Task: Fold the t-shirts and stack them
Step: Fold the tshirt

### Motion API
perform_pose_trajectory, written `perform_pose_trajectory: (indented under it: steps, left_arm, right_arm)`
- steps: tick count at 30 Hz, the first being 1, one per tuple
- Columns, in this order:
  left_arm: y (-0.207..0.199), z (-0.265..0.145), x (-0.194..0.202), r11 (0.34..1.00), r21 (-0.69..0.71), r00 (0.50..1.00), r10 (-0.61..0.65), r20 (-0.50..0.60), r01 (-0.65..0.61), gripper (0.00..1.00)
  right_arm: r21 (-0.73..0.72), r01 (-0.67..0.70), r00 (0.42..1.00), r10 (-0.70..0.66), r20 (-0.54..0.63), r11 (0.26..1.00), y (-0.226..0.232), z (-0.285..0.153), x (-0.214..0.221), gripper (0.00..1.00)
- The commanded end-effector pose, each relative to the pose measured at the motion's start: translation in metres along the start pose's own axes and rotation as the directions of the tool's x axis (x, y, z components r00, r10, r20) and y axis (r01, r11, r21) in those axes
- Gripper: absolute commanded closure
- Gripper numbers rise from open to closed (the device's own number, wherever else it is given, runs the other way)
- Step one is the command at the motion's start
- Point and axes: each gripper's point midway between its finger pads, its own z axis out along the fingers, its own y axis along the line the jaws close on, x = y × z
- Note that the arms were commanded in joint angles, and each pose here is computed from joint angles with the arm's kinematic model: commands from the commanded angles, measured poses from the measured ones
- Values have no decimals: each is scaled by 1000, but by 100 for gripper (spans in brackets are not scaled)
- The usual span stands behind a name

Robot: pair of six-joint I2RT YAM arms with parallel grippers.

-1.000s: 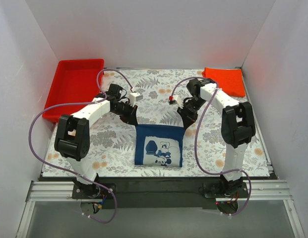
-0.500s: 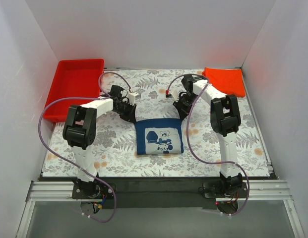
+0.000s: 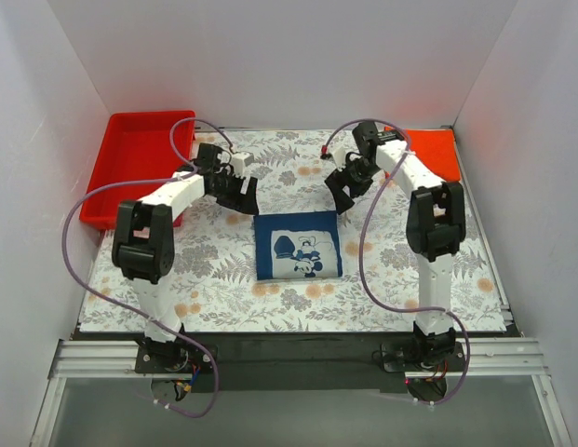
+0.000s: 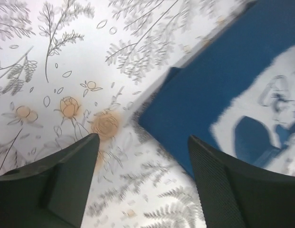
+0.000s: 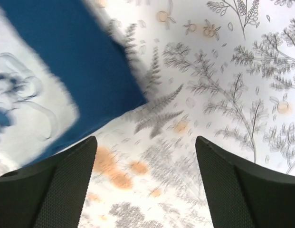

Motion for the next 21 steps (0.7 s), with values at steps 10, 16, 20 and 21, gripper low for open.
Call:
perform_pose_trajectory:
  steps: [10, 16, 20, 21]
  left_arm:
    - [-216, -105, 13, 770, 579, 936, -350, 32, 268, 18]
    - [-229, -67, 44, 709, 594, 905, -417, -85, 381, 17]
    - [-209, -26, 73, 695, 514, 856, -484, -183, 503, 17]
    - [-205, -19, 85, 693, 488, 841, -499, -208, 531, 17]
  right_arm:
    - [-668, -203, 902, 402, 158, 716, 201, -79, -28, 2]
    - [-692, -264, 896, 437, 82, 672, 231, -30, -13, 2]
    - [-651, -406, 863, 503, -42, 641, 223, 13, 27, 2]
    - [-638, -433, 852, 520, -60, 636, 217, 20, 36, 2]
